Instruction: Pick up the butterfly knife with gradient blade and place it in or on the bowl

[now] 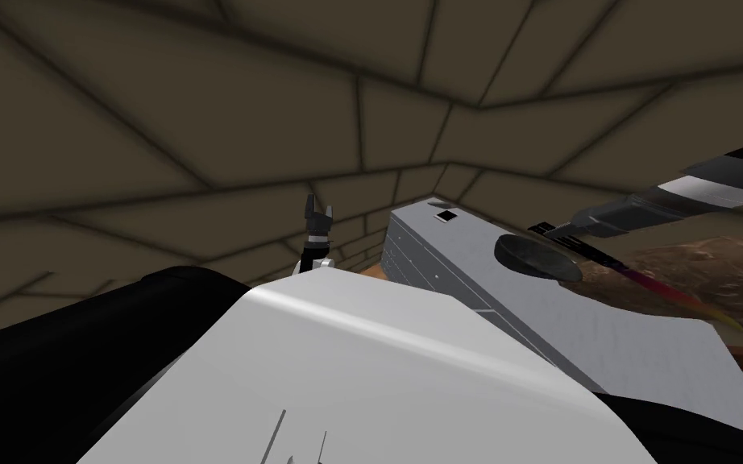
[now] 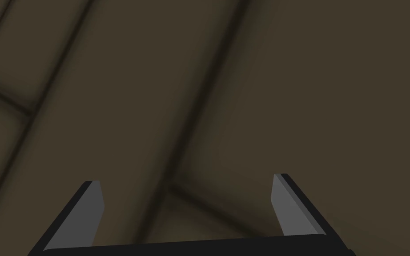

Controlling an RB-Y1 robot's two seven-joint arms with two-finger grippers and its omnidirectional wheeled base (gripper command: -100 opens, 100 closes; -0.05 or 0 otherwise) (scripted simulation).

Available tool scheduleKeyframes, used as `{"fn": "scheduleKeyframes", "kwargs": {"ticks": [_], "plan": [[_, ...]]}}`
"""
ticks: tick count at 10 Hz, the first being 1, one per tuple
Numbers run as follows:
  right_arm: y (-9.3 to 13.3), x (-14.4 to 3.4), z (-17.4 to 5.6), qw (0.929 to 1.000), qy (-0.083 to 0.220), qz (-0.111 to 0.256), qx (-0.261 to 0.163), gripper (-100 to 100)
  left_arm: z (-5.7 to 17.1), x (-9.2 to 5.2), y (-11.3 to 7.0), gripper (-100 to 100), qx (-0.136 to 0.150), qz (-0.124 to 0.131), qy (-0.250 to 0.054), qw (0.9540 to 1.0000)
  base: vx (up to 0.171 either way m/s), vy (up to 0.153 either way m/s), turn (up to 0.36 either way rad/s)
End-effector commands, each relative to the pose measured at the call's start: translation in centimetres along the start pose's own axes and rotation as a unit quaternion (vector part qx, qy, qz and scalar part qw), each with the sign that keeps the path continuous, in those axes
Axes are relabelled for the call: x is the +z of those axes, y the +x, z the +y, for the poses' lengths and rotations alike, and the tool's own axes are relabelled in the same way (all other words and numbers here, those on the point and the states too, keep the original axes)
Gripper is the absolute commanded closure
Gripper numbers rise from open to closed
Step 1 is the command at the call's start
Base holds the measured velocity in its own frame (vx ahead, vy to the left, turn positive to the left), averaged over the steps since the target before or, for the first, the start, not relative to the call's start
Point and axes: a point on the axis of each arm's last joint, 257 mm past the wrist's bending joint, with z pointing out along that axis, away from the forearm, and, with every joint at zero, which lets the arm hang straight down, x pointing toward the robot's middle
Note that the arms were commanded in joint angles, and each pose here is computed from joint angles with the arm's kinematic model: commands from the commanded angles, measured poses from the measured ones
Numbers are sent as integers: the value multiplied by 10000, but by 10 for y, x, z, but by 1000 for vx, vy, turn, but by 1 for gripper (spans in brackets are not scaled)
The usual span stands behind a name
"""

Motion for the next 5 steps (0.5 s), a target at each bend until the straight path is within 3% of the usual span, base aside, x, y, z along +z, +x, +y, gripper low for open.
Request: {"fn": "scheduleKeyframes", "kwargs": {"ticks": [1, 4, 5], "plan": [[12, -4, -3, 9998, -20, 85, 200, 100, 0, 0, 0, 0, 0, 0, 0, 10000, 4, -35, 291], [34, -6, -4, 9984, -75, 304, 480, 100, 0, 0, 0, 0, 0, 0, 0, 10000, 6, -42, 280], [27, -7, -5, 9988, -55, 246, 421, 100, 0, 0, 0, 0, 0, 0, 0, 10000, 3, -23, 51]]}}
